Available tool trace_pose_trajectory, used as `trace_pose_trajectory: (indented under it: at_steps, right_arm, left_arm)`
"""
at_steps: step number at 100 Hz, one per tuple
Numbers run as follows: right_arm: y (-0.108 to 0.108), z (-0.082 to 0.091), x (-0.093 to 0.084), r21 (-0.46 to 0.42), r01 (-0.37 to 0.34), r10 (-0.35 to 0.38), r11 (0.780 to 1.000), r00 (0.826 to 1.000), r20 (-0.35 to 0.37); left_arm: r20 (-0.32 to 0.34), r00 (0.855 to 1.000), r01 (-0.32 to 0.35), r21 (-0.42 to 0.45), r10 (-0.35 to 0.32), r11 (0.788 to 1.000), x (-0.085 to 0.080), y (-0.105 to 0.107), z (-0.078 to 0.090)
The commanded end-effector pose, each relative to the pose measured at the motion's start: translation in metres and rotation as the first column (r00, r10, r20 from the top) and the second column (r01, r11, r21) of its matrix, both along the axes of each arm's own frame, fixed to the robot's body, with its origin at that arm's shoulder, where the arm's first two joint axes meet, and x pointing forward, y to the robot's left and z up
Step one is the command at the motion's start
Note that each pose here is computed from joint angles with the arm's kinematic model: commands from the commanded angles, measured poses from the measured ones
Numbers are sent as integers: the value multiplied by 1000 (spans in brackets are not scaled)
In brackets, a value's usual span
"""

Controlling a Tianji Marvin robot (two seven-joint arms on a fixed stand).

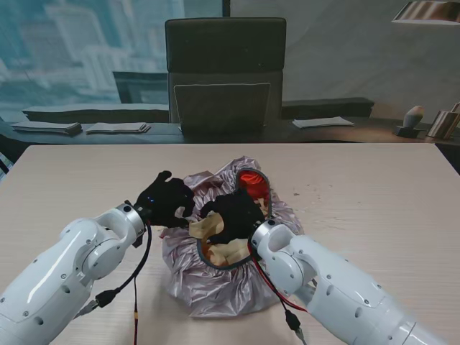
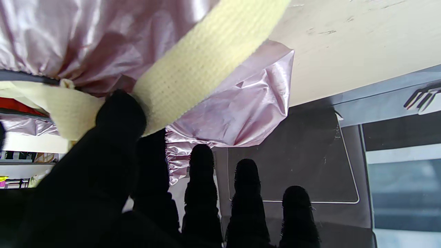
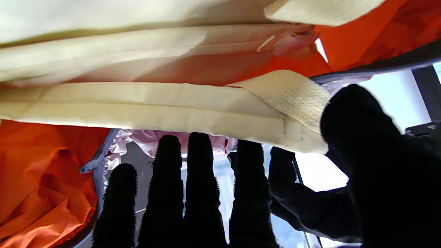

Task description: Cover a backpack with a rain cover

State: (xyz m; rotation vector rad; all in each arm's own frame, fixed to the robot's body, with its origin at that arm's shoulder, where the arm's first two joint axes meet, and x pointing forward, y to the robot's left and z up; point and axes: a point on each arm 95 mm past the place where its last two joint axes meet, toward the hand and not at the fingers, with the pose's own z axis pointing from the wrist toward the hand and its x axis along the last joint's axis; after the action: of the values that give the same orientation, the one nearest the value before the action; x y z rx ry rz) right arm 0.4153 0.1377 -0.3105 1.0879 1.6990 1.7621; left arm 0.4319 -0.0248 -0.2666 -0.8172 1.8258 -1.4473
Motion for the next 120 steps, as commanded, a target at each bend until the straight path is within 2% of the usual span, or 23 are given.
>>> trace_pose_trajectory:
  at_steps: [1, 21, 28, 46, 63, 76, 88, 103, 115, 120]
  right_arm:
    - [6, -5, -2, -25, -11, 10, 1000, 1000, -26]
    - [14, -15, -3, -46, 2, -3, 999, 999, -41]
    - [18, -16, -2, -19, 18, -18, 1000, 999, -31]
    - [25, -16, -3, 56, 59, -54, 997, 995, -85]
    - [26, -15, -4, 88, 49, -36, 995, 990, -139]
    - [29, -16, -5, 135, 52, -40, 989, 995, -88]
    - [24, -14, -4, 136, 31, -25, 990, 998, -51]
    - [17, -12, -5, 167, 33, -30, 985, 999, -22]
    - [13, -10, -6, 188, 26, -25, 982, 1000, -8]
    - [11, -9, -6, 198, 14, -14, 980, 1000, -1]
  left_arm:
    - [1, 1000, 14, -13, -13, 1000, -1, -4, 3]
    - [-6, 999, 32, -38, -33, 999, 0, -7, 0]
    - [-11, 999, 37, -43, -37, 998, 0, -8, -2]
    - [-12, 999, 51, -53, -52, 997, 0, -8, -3]
    - [-7, 999, 50, -58, -50, 997, 2, -7, -3]
    - [-3, 999, 47, -65, -47, 997, 2, -6, -3]
    - [-25, 1000, 7, -88, -10, 996, -2, 4, 2]
    - [-30, 997, -71, -199, 67, 977, -1, 20, 6]
    - [10, 992, -124, -184, 128, 975, 3, 33, 3]
    - [-7, 989, -144, -160, 145, 977, 6, 37, 0]
